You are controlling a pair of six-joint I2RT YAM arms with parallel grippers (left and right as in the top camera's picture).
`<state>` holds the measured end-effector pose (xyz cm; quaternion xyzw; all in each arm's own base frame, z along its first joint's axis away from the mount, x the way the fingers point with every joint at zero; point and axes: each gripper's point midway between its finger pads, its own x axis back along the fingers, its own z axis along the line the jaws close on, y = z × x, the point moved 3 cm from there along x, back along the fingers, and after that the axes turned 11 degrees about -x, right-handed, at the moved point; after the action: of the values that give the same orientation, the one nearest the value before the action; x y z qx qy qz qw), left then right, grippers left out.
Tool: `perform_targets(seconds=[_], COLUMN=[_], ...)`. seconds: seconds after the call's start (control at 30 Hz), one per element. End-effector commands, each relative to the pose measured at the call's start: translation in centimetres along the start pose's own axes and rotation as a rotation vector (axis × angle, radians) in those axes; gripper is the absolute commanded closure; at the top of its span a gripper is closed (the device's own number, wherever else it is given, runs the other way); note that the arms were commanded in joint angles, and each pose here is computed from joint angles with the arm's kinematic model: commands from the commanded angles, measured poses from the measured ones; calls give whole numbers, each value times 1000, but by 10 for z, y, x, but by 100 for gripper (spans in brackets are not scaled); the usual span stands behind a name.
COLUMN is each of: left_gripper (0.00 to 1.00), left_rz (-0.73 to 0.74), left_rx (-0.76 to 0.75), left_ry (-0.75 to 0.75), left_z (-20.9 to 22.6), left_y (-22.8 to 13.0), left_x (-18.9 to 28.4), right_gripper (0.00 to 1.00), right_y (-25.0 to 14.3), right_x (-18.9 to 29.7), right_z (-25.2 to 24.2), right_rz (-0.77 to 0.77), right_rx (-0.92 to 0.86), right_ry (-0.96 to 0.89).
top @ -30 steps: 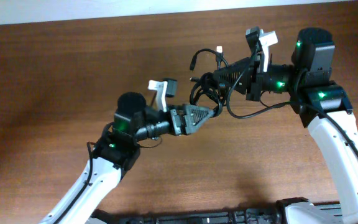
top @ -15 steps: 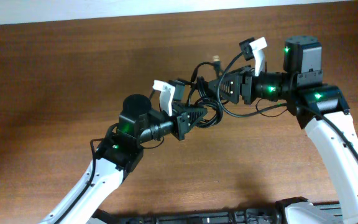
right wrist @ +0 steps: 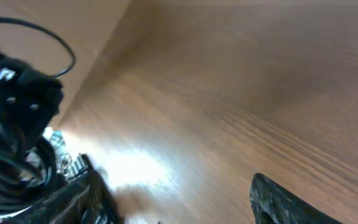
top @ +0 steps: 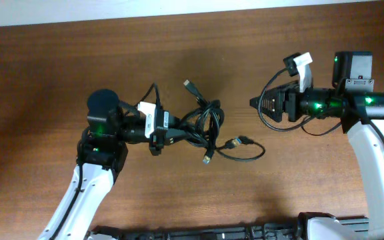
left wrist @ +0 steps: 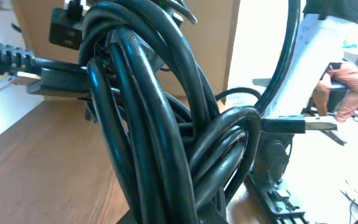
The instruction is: Untangle cables
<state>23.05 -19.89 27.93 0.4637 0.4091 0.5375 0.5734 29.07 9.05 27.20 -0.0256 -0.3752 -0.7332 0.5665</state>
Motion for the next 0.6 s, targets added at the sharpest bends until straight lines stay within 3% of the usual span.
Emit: perform_targets(seconds=[0.0, 0.23, 0.57], left_gripper=[100, 100, 100], left_rz=[-51, -83, -113], left_rx=[-100, -128, -132], left_ry=[-92, -179, -276], left_z=[-12, -27, -47], left_y=[13, 20, 25], left_x=[3, -14, -36], right_gripper=[24, 16, 17], right_y=[-5, -30, -25], right_x=[8, -2, 0], right_z=[36, 84, 98], right_rz=[-22, 2, -40], right_rx=[215, 563, 611], right_ry=[205, 407, 501])
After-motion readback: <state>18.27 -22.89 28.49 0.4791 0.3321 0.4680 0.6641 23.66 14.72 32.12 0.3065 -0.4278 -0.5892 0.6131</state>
